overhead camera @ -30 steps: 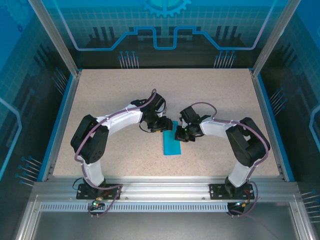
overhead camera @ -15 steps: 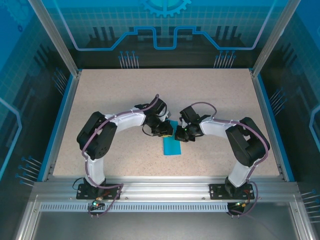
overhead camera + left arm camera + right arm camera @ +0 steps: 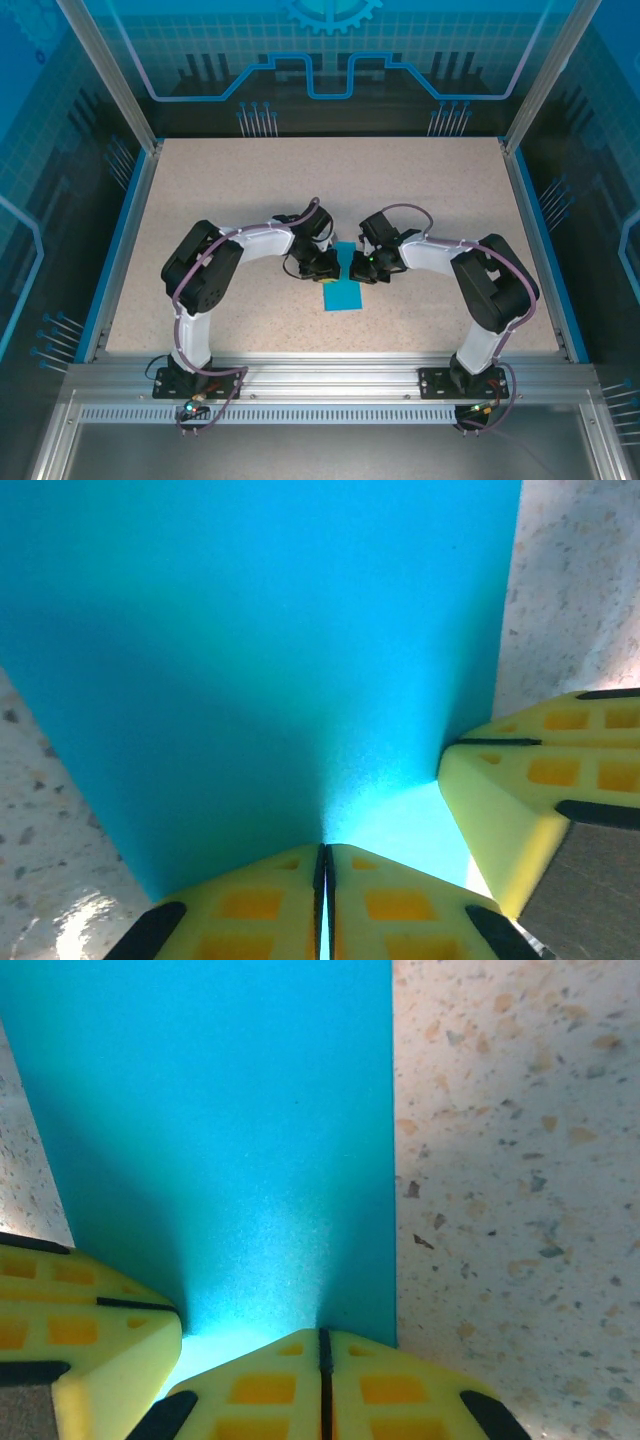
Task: Fold a paper plane with a square sheet of paper (fold left side to right side)
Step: First fold the square sheet of paper in half at the center of the table.
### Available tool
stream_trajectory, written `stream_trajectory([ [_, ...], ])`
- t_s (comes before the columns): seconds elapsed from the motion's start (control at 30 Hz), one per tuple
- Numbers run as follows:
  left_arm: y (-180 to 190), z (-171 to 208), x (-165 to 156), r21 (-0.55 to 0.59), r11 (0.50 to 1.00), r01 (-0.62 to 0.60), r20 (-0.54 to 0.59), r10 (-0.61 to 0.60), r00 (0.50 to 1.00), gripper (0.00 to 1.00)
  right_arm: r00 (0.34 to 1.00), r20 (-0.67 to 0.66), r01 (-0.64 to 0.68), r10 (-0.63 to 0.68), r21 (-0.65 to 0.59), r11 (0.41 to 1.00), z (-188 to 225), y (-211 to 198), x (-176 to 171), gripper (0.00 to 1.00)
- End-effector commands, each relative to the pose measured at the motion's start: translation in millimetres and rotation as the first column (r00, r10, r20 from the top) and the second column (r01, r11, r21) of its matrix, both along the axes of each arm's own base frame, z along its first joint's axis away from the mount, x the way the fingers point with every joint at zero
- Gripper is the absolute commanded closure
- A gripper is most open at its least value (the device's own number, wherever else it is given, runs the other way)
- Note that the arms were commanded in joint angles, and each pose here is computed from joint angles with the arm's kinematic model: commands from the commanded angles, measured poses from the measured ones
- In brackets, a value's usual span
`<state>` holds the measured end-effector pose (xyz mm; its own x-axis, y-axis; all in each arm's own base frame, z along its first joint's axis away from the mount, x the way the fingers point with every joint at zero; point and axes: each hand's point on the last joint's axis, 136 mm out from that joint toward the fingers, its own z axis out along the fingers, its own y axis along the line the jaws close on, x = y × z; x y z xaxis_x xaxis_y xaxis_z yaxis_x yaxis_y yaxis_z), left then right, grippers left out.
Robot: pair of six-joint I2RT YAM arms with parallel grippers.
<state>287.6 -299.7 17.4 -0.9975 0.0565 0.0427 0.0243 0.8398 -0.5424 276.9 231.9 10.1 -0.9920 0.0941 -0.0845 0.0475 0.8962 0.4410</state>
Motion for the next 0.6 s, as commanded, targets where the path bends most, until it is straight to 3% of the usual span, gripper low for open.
stream_trajectory([
  [0.0,14,-18,-14,0.063,0.998,0.013,-0.041,-0.01,0.999,0.87,0.99,-0.142,-0.015,-0.006,-0.143,0.99,-34,-26,-37,0.92],
  [0.57,56,-22,-16,0.062,0.996,-0.069,-0.066,0.074,0.995,0.86,0.983,-0.178,-0.001,-0.031,-0.177,0.984,-45,-43,-48,0.92],
])
